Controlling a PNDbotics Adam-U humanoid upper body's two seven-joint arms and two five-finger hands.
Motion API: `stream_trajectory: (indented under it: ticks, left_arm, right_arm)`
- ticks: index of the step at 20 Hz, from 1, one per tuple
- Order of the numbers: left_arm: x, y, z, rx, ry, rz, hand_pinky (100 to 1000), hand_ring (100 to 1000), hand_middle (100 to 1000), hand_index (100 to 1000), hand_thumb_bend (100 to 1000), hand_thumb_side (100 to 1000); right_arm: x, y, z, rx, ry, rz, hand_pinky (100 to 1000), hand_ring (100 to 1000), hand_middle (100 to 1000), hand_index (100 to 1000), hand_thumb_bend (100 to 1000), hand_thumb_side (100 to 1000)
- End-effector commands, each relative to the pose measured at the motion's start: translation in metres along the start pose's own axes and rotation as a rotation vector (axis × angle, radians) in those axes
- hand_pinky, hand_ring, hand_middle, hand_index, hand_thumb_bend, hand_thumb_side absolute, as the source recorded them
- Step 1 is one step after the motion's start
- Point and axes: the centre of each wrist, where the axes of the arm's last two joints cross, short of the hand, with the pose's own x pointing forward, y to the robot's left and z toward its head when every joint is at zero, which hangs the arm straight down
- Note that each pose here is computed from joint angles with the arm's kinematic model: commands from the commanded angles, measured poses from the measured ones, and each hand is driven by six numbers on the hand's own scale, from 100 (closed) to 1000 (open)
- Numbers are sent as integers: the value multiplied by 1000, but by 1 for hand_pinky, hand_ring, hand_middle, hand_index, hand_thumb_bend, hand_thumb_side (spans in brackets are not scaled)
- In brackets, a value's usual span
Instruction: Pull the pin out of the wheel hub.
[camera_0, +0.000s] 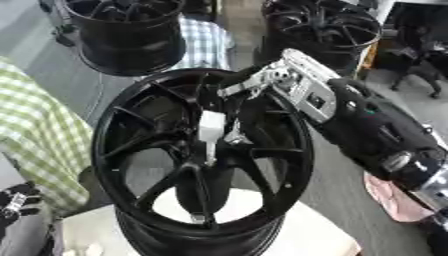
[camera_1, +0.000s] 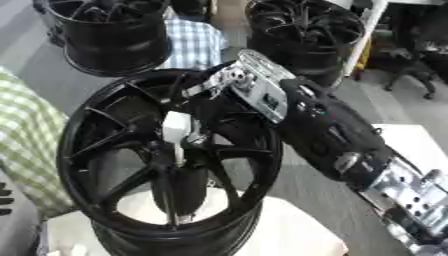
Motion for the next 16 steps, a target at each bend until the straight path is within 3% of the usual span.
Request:
stream_trajectory:
  ticks: [1,9,16]
  left_arm:
    - [12,7,-4,-2,-32,-32,703,729,679,799,415,654]
    - [12,8,-4,-5,-31,-34,703,731,680,801,415,656]
    - [13,7,-5,-9,-33,-34,703,731,681,801,416,658]
  right_arm:
    - [6,-16,14,-48,-8,36,681,674,600,730,365,464]
    - [23,-20,18,-62,-53,44,692,688,636,757,353,490]
    - [20,-15,12,-39,-36,36,692,690,649,769,344,479]
